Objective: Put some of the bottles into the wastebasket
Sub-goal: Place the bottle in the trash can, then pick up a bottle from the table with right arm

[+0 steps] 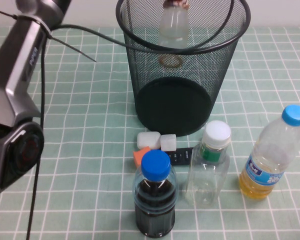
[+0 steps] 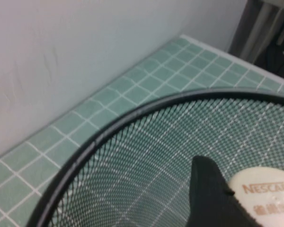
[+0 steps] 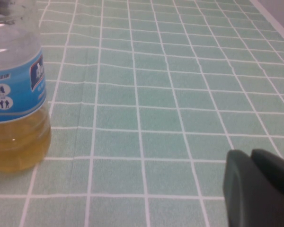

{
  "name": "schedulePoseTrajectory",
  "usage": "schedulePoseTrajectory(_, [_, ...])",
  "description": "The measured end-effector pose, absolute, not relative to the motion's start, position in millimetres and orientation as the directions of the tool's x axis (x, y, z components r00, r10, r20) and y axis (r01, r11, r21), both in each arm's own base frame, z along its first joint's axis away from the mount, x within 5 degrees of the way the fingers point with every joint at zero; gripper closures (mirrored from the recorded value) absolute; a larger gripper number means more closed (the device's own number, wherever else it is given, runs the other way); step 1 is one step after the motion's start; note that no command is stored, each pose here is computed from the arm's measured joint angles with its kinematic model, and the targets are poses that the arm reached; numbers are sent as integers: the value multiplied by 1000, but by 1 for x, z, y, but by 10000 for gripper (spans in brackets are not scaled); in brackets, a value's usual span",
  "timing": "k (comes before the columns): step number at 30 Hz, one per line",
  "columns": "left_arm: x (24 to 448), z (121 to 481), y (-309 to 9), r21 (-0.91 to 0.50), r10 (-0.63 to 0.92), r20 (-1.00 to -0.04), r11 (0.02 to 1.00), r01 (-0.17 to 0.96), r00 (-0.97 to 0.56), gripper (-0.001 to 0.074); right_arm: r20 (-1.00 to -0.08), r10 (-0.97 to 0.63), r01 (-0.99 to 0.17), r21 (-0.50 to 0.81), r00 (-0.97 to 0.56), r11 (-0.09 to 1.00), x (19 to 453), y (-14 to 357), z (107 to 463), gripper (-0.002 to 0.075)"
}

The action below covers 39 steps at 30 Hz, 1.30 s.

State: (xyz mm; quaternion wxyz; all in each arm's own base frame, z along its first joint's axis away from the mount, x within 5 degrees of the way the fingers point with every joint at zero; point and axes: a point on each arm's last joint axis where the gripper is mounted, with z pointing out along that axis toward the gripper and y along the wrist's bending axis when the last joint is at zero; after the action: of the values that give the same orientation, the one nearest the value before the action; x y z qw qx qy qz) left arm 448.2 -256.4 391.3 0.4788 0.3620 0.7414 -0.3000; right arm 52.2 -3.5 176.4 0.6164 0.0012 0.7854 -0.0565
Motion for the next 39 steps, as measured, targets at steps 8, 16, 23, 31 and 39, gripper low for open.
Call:
schedulePoseTrajectory(8, [457, 353, -267, -75, 365, -872, 558, 827, -326, 464, -968, -68, 72, -87, -240, 994, 52, -4, 176, 733])
schedulePoseTrajectory(16, [451, 350, -276, -97, 376, -850, 576, 812, -368, 297, -968, -68, 72, -87, -240, 994, 52, -4, 176, 733])
schedulePoseTrajectory(23, [434, 377, -265, -116, 386, -822, 608, 786, -420, 388, -968, -68, 72, -87, -240, 994, 52, -4, 176, 733])
schedulePoseTrajectory(31, [370, 478, -231, -91, 299, -890, 624, 776, -345, 715, -968, -68, 72, -87, -240, 994, 52, -4, 176, 733])
schedulePoseTrajectory(39, [292, 543, -184, -6, 308, -908, 670, 743, -285, 734, -968, -68, 72, -87, -240, 994, 52, -4, 176, 733])
